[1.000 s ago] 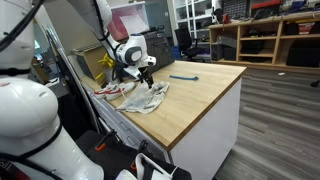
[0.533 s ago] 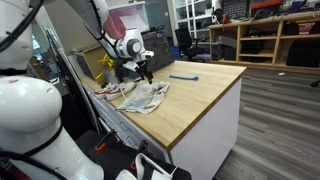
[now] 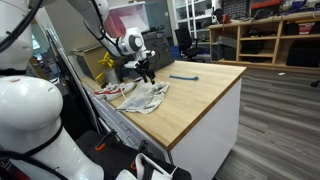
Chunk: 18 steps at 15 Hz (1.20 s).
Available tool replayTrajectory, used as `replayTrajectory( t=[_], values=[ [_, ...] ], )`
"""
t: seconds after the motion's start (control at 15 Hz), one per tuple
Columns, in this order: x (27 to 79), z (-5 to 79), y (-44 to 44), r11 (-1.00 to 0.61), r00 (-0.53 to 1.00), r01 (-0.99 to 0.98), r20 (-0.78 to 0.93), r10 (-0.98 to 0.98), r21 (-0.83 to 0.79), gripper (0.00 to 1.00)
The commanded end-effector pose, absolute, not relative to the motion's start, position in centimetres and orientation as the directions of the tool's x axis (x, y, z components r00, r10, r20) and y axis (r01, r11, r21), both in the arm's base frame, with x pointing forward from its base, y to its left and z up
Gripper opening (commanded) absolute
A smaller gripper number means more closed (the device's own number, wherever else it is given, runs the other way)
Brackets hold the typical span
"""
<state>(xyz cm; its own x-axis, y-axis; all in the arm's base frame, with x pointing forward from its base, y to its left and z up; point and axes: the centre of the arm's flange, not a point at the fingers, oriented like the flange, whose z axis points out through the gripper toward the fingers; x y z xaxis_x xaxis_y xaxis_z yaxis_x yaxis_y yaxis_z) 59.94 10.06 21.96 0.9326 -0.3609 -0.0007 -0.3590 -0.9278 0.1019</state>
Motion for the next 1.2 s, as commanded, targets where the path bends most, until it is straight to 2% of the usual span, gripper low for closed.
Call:
replayTrajectory(
  t=[0.0,0.2,0.27,0.33,0.93,1.0,1.13],
  values=[
    [60.2,21.2,8.6,-0.907,0.924,-0.374,-0.006,-0.382,0.193,1.0],
    [59.5,19.5,7.4,-0.897,0.924,-0.368,-0.013,-0.382,0.247,1.0],
    [59.5,19.1,7.3,-0.898,0.928,-0.359,-0.009,-0.373,0.253,0.75],
    [59.4,18.8,7.3,-0.902,0.932,-0.347,-0.009,-0.361,0.259,0.74],
    [59.4,19.7,8.4,-0.921,0.945,-0.319,0.007,-0.326,0.223,0.05],
    [59.5,20.1,8.6,-0.925,0.946,-0.32,0.017,-0.324,0.206,0.0],
    [59.9,21.0,9.2,-0.929,0.946,-0.324,0.042,-0.322,0.176,0.0]
  ],
)
